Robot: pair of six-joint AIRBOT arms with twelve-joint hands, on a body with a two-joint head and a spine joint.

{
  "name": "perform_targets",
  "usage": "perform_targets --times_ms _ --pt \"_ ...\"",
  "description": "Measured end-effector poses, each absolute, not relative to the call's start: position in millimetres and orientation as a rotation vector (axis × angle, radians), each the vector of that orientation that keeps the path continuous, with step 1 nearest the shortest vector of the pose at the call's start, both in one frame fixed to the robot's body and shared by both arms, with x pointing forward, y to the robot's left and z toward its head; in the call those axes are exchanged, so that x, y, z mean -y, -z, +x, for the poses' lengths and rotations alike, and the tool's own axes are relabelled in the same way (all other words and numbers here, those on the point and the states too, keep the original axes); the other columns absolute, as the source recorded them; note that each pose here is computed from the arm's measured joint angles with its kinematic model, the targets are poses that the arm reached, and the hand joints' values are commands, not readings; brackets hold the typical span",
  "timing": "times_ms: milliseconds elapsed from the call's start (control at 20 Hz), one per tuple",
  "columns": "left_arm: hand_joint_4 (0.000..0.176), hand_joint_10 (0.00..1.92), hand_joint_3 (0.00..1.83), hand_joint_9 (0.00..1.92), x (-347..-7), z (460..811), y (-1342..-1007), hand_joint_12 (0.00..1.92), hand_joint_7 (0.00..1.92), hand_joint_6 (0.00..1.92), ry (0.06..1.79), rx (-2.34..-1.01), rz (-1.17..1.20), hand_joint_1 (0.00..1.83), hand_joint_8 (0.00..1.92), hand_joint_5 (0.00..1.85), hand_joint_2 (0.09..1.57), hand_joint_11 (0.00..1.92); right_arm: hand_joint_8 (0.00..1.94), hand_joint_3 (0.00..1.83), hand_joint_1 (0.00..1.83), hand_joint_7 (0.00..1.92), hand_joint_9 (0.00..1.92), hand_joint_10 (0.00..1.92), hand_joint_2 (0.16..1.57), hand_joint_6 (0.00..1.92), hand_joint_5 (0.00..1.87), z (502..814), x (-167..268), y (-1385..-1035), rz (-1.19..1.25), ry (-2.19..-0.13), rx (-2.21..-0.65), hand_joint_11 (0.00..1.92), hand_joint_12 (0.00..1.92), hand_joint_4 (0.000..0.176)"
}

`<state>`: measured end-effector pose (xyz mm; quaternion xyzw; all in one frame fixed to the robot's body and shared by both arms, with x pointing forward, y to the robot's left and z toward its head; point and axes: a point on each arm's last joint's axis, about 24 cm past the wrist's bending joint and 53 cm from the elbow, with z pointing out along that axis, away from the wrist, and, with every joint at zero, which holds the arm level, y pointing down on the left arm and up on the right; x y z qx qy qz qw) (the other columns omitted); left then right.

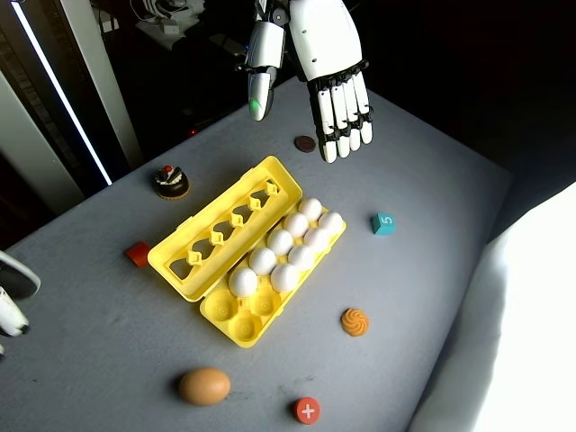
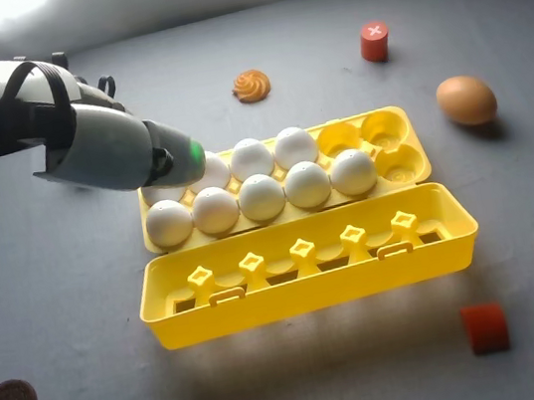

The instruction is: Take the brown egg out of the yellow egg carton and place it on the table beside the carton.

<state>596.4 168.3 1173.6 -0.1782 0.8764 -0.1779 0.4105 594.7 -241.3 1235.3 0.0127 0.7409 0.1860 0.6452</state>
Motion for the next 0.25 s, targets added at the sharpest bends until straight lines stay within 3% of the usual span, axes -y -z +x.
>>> perform_targets --times_ms 150,200,250 --pt "0.000 0.00 0.00 0.05 -167.8 596.5 -1174.2 0.01 0.10 0.01 0.451 -2.205 -0.449 0.00 0.00 0.15 1.20 0.01 1.94 0.01 0.74 1.57 1.69 1.92 1.50 1.92 1.40 591.6 248.9 -1240.1 0.047 -0.396 -1.675 1.86 1.92 0.008" --pt "0.000 0.01 0.00 0.06 -167.7 596.6 -1174.4 0.02 0.11 0.01 0.452 -2.204 -0.448 0.00 0.01 0.16 1.20 0.02 1.94 0.01 0.70 1.57 1.68 1.92 1.50 1.92 1.37 589.8 247.6 -1238.6 0.050 -0.397 -1.682 1.85 1.92 0.018" --pt "0.000 0.00 0.00 0.05 -168.0 596.7 -1174.5 0.02 0.10 0.00 0.450 -2.204 -0.448 0.00 0.00 0.15 1.19 0.01 1.94 0.00 0.64 1.57 1.67 1.92 1.52 1.92 1.34 587.2 244.3 -1237.5 0.047 -0.404 -1.689 1.85 1.92 0.090"
